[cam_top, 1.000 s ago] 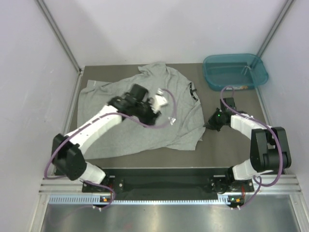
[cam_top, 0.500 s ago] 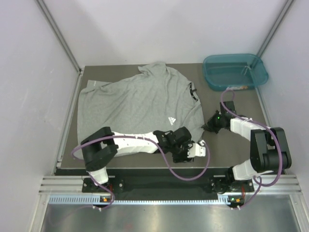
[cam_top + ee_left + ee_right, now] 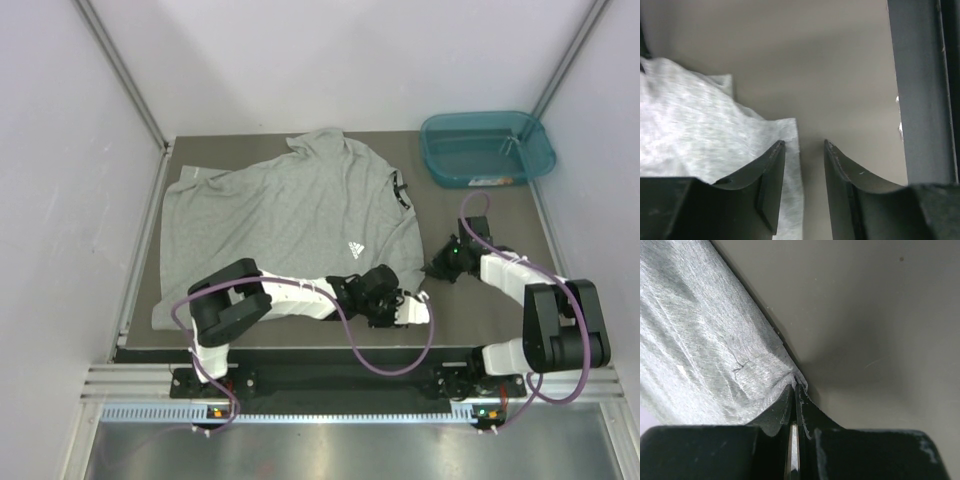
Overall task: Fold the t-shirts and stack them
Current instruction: Flatten the tshirt out
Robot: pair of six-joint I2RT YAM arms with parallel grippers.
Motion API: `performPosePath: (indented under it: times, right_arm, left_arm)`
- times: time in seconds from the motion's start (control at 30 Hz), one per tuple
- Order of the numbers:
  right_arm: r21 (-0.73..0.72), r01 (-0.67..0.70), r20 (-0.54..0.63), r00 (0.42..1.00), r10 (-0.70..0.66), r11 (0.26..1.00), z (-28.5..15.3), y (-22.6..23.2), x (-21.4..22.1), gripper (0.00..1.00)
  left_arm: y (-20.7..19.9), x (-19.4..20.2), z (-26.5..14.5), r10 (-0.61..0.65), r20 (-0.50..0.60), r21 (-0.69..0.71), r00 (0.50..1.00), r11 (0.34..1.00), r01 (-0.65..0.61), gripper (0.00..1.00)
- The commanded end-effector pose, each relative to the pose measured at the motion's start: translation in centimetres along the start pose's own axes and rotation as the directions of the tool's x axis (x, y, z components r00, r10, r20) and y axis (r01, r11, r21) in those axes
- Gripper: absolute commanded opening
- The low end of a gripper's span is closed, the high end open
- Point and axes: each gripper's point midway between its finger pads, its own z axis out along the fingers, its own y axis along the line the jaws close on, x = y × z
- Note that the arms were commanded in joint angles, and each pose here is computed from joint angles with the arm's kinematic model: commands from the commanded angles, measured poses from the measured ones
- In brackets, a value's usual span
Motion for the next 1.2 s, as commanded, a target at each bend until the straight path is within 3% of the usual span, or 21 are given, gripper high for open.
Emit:
performPosePath:
  times: [0.0,0.27,0.4,0.43,0.73,0.9,1.07,1.17]
  right_arm:
    - [-0.019,0.035,0.032,0.999,-0.034,0.999,-0.6,0.9,-0.6,0.0]
    - [-0.015,0.053,0.03,0.998,-0.053,0.998,-1.2,0.9,-0.5,0.0]
    - [-0.012,0.058,0.033,0.998,-0.058,0.998,-1.6,0.6,-0.3,0.0]
    - [-0.01,0.061,0.034,0.998,-0.061,0.998,-1.7,0.6,-0.3,0.0]
    - [0.044,0.166,-0.033,0.986,-0.165,0.985,-5.4,-2.1,3.2,0.0]
    - [0.103,0.208,-0.098,0.975,-0.198,0.973,-7.2,-6.0,7.8,0.0]
    - [0.081,0.142,-0.2,0.972,-0.123,0.987,-6.1,-8.1,12.8,0.0]
    - [0.102,0.135,-0.208,0.972,-0.112,0.986,-7.0,-8.3,13.2,0.0]
  left_arm:
    - [-0.3,-0.8,1.0,0.033,0.049,0.015,0.998,0.999,-0.034,0.42]
    - [1.0,-0.3,1.6,0.009,0.028,-0.061,1.0,0.998,-0.008,0.34]
    - [0.0,1.0,1.5,0.003,-0.002,-0.031,1.0,1.0,-0.003,0.01]
    - [-0.2,0.9,1.2,-0.005,-0.004,-0.019,1.0,1.0,0.005,0.0]
    - [-1.0,0.8,-5.3,-0.137,-0.017,0.153,0.99,0.979,0.138,0.0]
    - [-6.0,2.2,-7.2,-0.137,-0.068,0.377,0.988,0.914,0.152,0.0]
    - [-6.9,3.0,-7.1,-0.137,-0.068,0.397,0.988,0.905,0.153,0.0]
    - [-7.6,3.6,-7.5,-0.139,-0.087,0.423,0.986,0.892,0.163,0.0]
